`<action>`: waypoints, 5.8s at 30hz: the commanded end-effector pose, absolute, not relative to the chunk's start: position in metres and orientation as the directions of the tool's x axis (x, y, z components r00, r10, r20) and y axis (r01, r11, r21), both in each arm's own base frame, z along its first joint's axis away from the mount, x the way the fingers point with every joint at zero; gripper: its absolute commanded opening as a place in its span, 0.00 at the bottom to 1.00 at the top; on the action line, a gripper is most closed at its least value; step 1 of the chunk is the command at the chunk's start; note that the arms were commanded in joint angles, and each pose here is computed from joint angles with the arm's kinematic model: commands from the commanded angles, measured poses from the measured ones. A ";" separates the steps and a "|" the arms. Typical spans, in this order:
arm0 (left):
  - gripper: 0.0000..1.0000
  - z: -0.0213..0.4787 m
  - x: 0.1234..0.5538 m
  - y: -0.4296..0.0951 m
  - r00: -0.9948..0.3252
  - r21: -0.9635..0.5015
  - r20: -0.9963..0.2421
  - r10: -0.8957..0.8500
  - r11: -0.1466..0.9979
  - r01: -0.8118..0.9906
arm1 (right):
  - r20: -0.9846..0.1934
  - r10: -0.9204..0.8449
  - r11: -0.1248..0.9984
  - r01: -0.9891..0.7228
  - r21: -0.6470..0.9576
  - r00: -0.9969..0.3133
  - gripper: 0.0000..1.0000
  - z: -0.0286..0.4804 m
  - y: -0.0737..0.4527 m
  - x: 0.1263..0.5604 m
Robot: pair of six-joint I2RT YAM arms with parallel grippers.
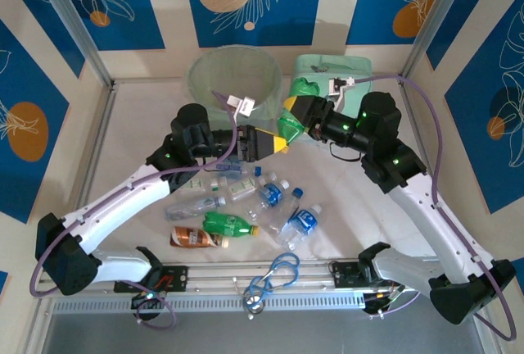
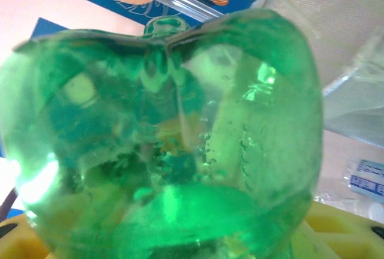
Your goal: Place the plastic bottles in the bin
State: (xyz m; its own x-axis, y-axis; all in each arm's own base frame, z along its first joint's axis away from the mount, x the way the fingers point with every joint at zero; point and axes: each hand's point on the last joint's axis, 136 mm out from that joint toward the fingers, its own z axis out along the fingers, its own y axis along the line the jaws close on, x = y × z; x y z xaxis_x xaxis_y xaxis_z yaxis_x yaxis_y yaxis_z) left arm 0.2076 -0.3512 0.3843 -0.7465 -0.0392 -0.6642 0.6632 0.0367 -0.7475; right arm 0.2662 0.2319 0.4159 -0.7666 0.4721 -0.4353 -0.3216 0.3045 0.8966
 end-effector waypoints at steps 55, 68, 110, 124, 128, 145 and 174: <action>0.26 0.320 0.435 -0.215 -0.655 0.033 -0.711 0.255 0.943 0.331 | -0.111 0.515 0.838 0.471 0.277 -0.850 0.89 0.170 0.116 0.144; 0.68 0.292 0.443 -0.204 -0.713 0.063 -0.644 0.275 0.949 0.309 | 0.025 0.572 0.803 0.566 0.185 -0.820 0.91 0.108 0.153 0.133; 0.81 0.363 0.272 -0.230 -0.700 -0.691 -0.668 -0.254 0.559 0.457 | 0.083 0.647 0.749 0.653 0.112 -0.758 0.69 0.026 0.157 0.163; 0.86 0.361 0.270 -0.239 -0.713 -0.706 -0.660 -0.236 0.520 0.482 | -0.055 0.634 0.756 0.603 0.255 -0.771 0.57 0.085 0.140 0.187; 0.90 0.366 0.266 -0.247 -0.721 -0.729 -0.653 -0.234 0.452 0.514 | -0.153 0.613 0.746 0.505 0.434 -0.775 0.57 0.141 0.143 0.211; 1.00 0.354 0.224 -0.328 -0.792 -0.785 -0.608 -0.065 0.202 0.586 | -0.455 0.416 0.645 -0.098 0.758 -0.787 0.57 0.358 0.209 0.268; 0.74 0.354 0.205 -0.350 -0.797 -0.794 -0.602 0.040 0.071 0.604 | -0.577 0.179 0.688 -0.318 0.653 -0.797 0.60 0.383 0.256 0.256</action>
State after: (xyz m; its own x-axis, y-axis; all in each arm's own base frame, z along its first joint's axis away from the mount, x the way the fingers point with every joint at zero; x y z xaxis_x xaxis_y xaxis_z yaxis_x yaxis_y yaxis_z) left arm 0.2094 -0.3461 0.3516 -0.8072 0.0210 -0.5899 0.5887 0.1005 -0.8021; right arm 0.2568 0.2549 0.3686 -0.8153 0.1765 -0.5515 -0.2926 0.6963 0.6554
